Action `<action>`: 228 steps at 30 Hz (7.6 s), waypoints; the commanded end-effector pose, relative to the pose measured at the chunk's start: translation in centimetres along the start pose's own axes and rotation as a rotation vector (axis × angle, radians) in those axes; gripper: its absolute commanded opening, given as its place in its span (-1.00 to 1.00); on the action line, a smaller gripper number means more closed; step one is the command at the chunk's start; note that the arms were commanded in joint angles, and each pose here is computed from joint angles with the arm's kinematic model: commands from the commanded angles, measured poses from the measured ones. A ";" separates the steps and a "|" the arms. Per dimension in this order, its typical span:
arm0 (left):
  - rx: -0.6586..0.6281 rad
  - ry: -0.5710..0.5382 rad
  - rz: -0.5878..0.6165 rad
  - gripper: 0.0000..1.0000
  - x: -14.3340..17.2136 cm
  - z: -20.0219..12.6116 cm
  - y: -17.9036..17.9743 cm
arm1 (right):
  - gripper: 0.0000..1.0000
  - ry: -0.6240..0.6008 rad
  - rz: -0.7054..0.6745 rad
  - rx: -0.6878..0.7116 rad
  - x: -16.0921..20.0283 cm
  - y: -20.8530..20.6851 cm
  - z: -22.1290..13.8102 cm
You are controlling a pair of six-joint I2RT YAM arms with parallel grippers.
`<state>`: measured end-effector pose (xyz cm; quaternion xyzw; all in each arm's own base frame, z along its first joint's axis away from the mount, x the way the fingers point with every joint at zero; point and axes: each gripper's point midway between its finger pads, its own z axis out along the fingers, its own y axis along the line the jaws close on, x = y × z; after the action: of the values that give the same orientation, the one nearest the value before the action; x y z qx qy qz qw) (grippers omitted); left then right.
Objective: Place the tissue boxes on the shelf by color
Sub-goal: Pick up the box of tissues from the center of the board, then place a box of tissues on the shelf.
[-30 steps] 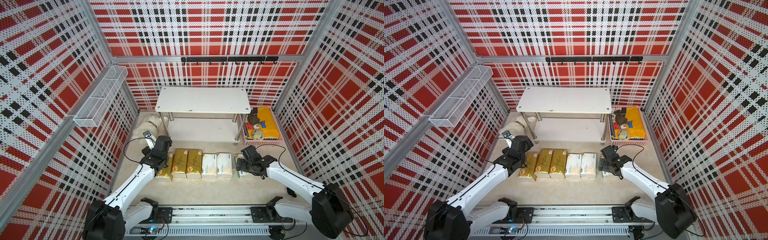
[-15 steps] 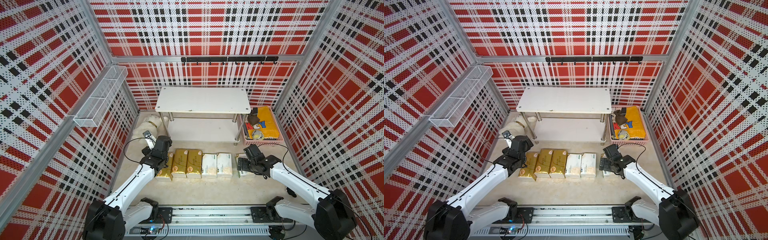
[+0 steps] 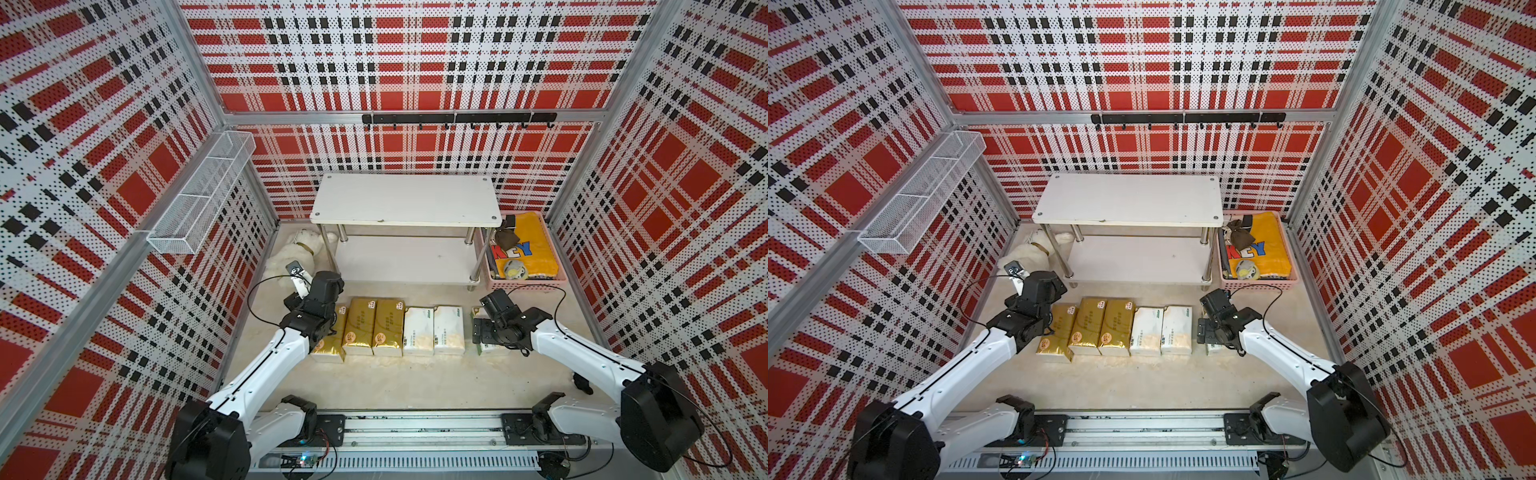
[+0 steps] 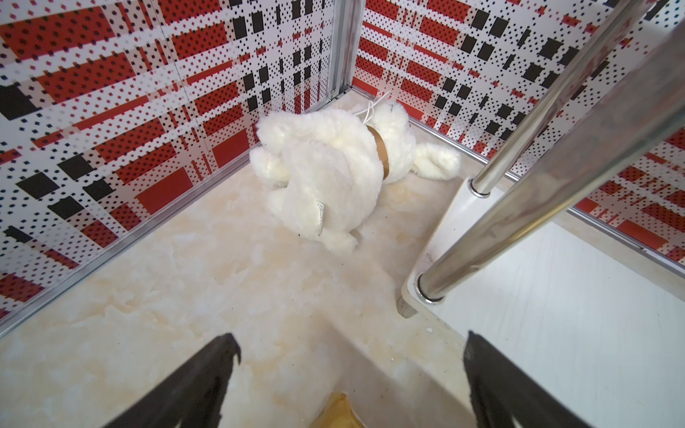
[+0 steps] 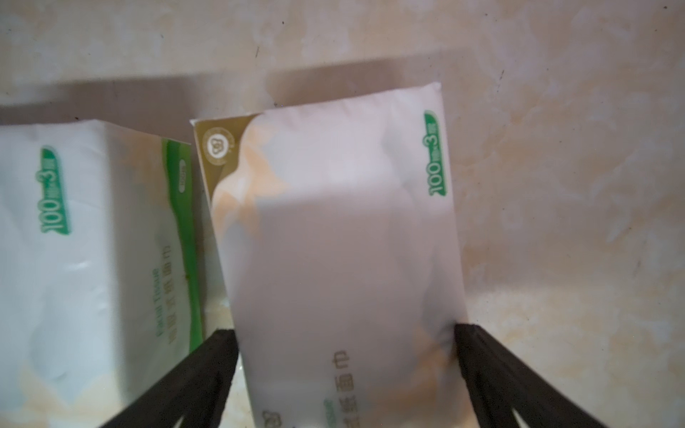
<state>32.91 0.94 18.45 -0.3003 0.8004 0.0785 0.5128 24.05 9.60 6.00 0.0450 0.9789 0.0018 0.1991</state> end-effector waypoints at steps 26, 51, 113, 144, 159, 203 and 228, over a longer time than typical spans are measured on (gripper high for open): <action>0.017 -0.043 -0.036 1.00 -1.9 -0.8 -0.1 | 0.77 0.016 -0.020 0.000 0.8 0.4 2.2; 0.011 -0.035 -0.042 1.00 -1.7 -0.9 0.1 | 0.63 -0.159 -0.031 -0.130 -4.5 3.2 -6.3; -0.079 -0.025 0.037 1.00 -3.6 -1.4 4.2 | 0.66 -0.373 -0.027 -0.109 -23.0 12.5 1.5; -0.080 -0.044 0.018 1.00 -4.0 -1.8 4.4 | 0.80 -0.268 -0.006 -0.045 -24.2 12.0 6.6; -0.076 -0.053 0.010 1.00 -4.3 -1.9 4.4 | 0.93 -0.316 -0.007 -0.063 -25.4 12.0 4.1; -0.047 -0.040 0.013 0.99 -3.9 -1.8 3.8 | 1.00 -0.446 -0.023 -0.110 -17.5 10.3 -5.7; -0.034 -0.039 0.018 1.00 -3.7 -1.9 3.0 | 1.00 -0.399 0.006 -0.133 -7.7 7.7 -8.5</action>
<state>30.90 4.07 21.58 -0.2967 0.7972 0.1049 0.5152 29.43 17.08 16.99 0.0227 0.9168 0.0605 0.3942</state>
